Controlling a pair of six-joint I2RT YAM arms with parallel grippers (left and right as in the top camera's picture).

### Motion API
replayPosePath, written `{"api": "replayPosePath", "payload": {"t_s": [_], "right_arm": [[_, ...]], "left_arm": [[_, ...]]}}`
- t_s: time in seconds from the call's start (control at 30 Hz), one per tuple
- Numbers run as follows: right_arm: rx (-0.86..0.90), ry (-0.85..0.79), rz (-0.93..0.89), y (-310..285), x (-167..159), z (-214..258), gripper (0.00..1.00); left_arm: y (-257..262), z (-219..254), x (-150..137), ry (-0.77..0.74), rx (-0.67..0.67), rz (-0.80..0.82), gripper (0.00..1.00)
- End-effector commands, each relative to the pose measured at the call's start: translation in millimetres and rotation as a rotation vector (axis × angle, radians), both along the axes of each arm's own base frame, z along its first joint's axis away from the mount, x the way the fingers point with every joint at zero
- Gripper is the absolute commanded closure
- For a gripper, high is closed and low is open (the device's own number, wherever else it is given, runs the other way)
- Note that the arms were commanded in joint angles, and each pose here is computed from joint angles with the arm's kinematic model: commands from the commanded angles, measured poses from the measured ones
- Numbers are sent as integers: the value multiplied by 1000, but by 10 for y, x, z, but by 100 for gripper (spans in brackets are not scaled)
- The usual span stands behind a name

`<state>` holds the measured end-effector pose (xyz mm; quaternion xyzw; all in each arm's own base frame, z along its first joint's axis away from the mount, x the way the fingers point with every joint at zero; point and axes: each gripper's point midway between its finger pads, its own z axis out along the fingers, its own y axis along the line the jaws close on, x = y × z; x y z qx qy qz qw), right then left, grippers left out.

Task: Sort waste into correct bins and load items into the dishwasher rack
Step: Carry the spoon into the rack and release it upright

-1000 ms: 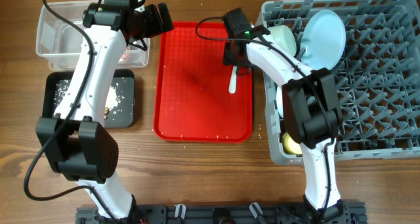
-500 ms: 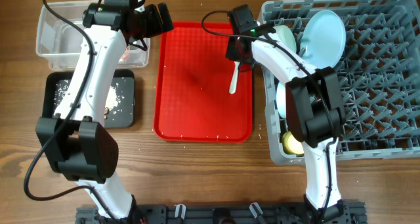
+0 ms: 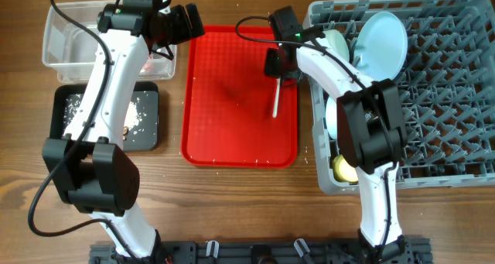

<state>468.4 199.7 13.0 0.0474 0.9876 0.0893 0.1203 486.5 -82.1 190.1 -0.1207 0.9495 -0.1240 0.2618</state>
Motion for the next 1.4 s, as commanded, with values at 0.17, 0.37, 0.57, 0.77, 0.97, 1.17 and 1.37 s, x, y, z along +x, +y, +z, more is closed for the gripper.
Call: {"api": "replayPosePath", "payload": {"t_s": [0.17, 0.37, 0.57, 0.77, 0.97, 1.17, 1.37], "right_arm": [[70, -377, 97, -140, -284, 2289, 96], [-86, -430, -100, -928, -791, 2891, 96], [-152, -318, -247, -1487, -991, 2763, 96], [-202, -233, -375, -2011, -1063, 2546, 96], [-271, -138, -483, -2463, -1175, 2148, 96], [-305, -152, -443, -2664, -1048, 1701, 96], [-328, -211, -387, -2730, -899, 1247, 96]], "left_arm": [[-2, 109, 18, -27, -5, 5, 0], [-2, 109, 18, -26, -5, 5, 0], [-2, 111, 19, -27, -5, 5, 0], [-2, 111, 19, -27, -5, 5, 0], [-2, 111, 19, -27, -5, 5, 0], [-2, 111, 19, -27, -5, 5, 0], [-2, 111, 20, -27, -5, 5, 0]]}}
